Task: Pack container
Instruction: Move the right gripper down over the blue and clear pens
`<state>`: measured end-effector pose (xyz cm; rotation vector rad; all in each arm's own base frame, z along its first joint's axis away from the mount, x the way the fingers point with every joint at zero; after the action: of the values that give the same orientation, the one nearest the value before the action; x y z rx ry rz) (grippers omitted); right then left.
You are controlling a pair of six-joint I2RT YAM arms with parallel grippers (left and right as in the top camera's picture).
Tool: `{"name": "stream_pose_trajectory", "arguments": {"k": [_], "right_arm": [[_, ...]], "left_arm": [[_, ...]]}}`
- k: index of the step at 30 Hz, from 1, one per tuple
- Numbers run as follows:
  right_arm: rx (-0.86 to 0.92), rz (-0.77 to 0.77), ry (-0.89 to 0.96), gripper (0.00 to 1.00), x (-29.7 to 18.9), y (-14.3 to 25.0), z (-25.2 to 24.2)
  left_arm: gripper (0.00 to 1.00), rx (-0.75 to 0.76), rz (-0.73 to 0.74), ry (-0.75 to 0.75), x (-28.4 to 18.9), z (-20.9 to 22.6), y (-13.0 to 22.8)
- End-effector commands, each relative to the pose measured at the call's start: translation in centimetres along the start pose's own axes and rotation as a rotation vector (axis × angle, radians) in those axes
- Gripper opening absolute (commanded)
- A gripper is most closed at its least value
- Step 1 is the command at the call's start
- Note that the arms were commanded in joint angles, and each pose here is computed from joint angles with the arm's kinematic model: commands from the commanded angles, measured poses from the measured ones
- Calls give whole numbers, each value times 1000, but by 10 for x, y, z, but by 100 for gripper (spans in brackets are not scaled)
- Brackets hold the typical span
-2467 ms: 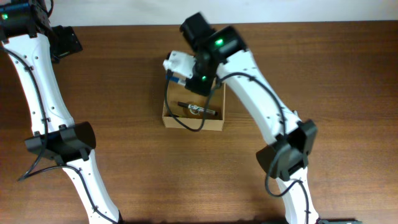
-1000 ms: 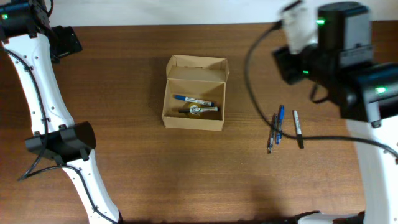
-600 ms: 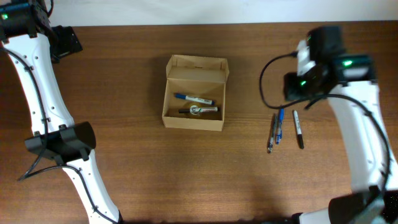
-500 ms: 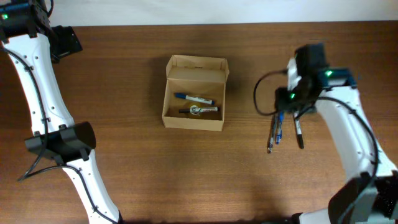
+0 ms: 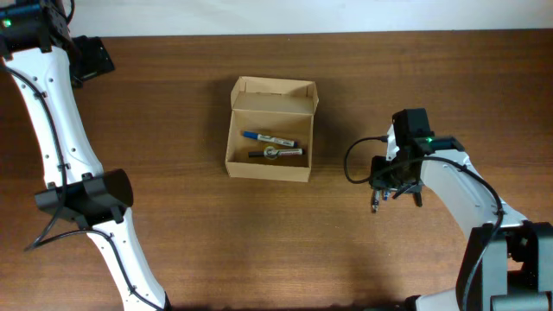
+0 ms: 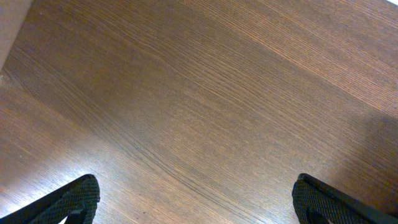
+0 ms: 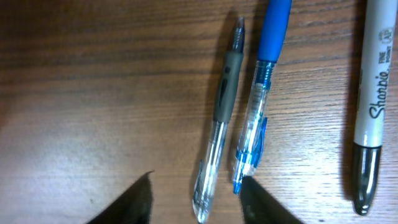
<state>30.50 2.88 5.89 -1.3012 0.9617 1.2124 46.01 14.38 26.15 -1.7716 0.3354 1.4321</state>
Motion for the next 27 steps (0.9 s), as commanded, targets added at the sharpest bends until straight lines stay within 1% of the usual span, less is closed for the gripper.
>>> {"name": "stream_pose_trajectory", "arguments": {"k": [1, 4, 11, 14, 19, 20, 22, 23, 27], "right_arm": [[77, 8, 21, 43, 10, 4, -1], [86, 6, 63, 43, 17, 1, -5], [60, 25, 91, 43, 40, -3, -2], [78, 52, 151, 43, 48, 1, -11], [78, 78, 146, 42, 60, 4, -11], [78, 81, 146, 36, 61, 5, -11], [77, 80, 138, 12, 61, 5, -9], [68, 72, 119, 4, 61, 2, -7], [13, 32, 40, 4, 56, -13, 5]], "left_arm": [[100, 3, -26, 4, -13, 5, -3], [100, 3, -26, 4, -13, 5, -3], [100, 3, -26, 4, -13, 5, -3], [100, 3, -26, 4, -13, 5, -3], [100, 3, -26, 4, -13, 5, -3], [100, 3, -26, 4, -13, 5, -3], [100, 3, -26, 4, -13, 5, -3], [100, 3, -26, 4, -13, 5, -3], [100, 3, -26, 4, -13, 5, -3]]}}
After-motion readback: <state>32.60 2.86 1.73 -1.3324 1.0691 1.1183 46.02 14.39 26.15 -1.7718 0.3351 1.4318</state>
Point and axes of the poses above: each gripper's point midway between its finger pads, its own x axis out along the fingers, its own z axis along the line the jaws close on, y = z × x, the point moved 2 cm from there along -x, back along the fingers, and after that the axes turned 15 degrees about -x, right-handed, at the moved point
